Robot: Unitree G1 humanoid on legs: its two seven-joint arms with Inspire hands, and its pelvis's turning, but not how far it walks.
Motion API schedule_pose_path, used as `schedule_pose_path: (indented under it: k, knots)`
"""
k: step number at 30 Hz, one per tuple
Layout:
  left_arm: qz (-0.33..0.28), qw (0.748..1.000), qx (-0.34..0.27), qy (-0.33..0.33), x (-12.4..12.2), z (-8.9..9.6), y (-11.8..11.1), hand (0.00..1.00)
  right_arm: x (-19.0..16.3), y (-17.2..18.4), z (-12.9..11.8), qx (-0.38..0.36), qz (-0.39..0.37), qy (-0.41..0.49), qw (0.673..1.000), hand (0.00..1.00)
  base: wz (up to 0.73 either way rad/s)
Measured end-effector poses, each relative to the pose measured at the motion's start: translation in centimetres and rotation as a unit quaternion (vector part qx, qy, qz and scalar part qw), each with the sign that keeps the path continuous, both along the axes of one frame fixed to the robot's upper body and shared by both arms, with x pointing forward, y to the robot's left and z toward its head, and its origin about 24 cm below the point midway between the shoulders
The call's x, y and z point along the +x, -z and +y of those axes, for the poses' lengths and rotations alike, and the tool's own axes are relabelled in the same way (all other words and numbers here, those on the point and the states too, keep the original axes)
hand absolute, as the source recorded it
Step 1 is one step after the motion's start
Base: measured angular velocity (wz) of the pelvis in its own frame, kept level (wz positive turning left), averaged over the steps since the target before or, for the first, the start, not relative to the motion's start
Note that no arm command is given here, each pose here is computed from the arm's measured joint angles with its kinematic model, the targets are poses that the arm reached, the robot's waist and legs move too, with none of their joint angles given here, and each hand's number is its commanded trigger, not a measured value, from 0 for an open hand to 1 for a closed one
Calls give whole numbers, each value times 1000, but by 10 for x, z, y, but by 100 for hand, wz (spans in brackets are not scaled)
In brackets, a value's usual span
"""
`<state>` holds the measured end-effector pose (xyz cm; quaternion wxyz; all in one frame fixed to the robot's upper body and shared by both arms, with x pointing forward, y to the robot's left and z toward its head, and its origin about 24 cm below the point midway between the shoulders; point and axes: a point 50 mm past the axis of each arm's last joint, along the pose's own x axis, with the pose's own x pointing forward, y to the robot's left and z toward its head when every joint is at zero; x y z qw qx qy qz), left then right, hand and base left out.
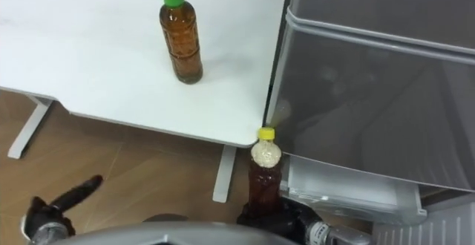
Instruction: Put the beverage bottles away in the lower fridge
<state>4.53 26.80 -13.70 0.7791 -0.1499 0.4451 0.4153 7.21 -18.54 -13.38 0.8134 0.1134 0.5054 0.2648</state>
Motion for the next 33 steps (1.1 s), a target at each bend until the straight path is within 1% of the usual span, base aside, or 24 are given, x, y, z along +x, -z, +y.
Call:
schedule_pose_path:
  k: [2,5,7,10,14,19,26,33]
  knots:
    - [12,1000,-9,16,-5,-4,3,0,0,1,-1,-3,3,5,1000,100,8]
    - [41,997,-17,60,-14,-9,9,0,-1,5,-3,-3,7,20,1000,100,0]
    - [67,992,-28,103,-21,-15,14,0,-2,6,-3,0,5,32,999,100,0]
    - [105,983,-30,148,-31,-17,18,0,0,6,-2,-1,-3,39,999,100,7]
    - [123,978,-38,165,-36,-19,21,0,-3,9,-3,2,-3,59,998,100,1]
    - [136,968,-46,207,-36,-21,22,0,-5,14,0,3,5,73,997,100,0]
    - [146,961,-54,230,-38,-23,24,0,-5,17,1,-3,15,90,996,100,0]
    - [172,949,-58,258,-42,-22,25,0,-5,19,-3,-5,22,145,989,100,0]
